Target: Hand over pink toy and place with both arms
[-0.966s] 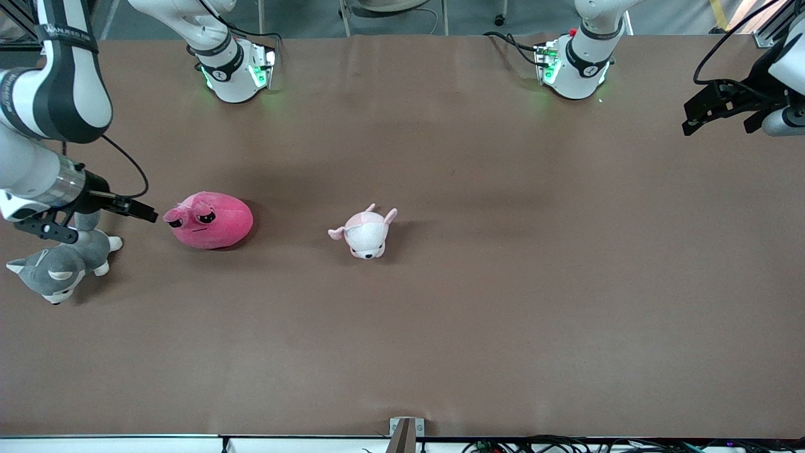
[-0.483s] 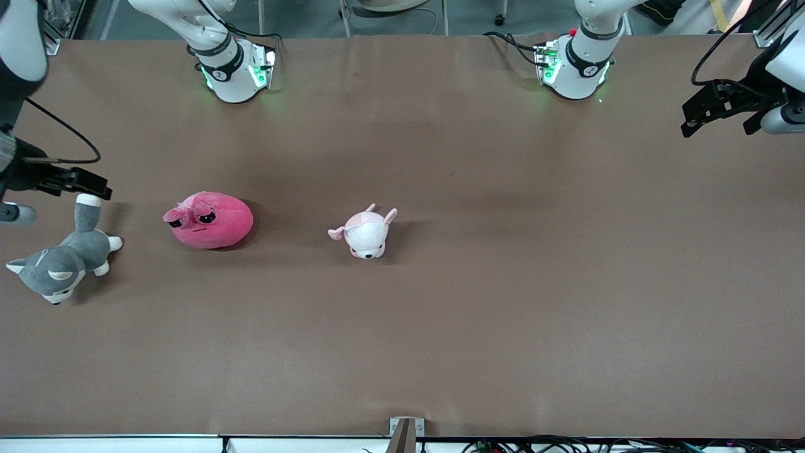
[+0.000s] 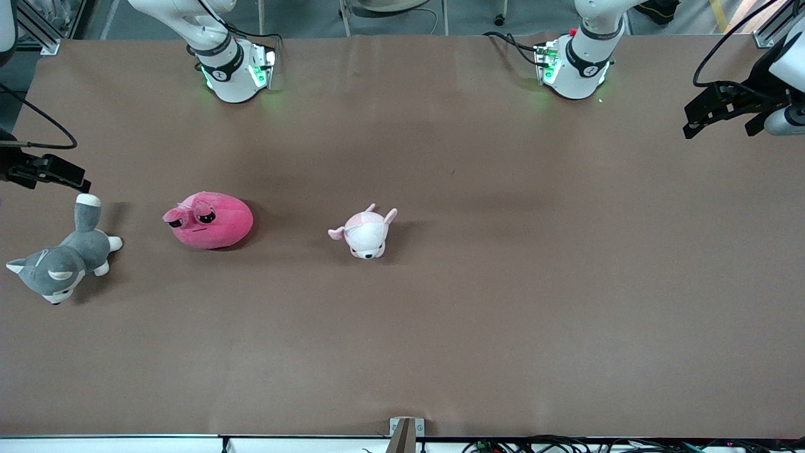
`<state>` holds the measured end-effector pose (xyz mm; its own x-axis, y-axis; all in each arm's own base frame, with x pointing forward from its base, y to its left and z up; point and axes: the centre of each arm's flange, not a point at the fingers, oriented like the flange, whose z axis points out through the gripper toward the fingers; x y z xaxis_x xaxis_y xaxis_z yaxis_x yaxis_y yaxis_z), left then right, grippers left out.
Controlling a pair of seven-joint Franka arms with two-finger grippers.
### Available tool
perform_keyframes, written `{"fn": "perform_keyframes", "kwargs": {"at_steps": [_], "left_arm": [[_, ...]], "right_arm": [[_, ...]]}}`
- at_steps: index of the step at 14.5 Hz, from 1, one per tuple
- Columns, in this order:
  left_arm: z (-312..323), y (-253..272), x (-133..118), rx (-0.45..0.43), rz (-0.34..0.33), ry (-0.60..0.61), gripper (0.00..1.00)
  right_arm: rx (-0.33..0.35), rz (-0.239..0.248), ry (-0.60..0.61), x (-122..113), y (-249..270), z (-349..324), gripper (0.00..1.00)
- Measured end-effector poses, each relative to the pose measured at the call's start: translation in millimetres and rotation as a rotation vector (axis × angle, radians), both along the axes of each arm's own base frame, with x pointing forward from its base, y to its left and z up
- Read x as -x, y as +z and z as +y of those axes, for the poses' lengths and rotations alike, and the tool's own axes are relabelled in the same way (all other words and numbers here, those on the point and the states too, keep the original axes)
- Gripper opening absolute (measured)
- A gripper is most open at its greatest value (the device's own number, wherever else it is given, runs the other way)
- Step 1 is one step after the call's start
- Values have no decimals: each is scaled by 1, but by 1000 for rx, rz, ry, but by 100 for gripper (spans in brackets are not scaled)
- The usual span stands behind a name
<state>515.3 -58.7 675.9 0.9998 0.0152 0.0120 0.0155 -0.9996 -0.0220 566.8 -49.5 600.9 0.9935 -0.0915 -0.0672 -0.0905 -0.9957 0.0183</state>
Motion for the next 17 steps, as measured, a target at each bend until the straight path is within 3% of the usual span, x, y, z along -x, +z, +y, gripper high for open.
{"fn": "perform_keyframes", "kwargs": {"at_steps": [3,5,8,17], "left_arm": [[1,0,0,1,0,1,100],[2,-1,-1,1,1,2,100],[4,-2,-2,3,3,5,100],[6,0,-5,7,-6,8,100]], "right_arm": [[-8,89,5,10,-5,5,100],[-10,117,7,14,-6,5,100],[-12,107,11,24,6,5,100],[-16,16,15,70,41,7,100]]}}
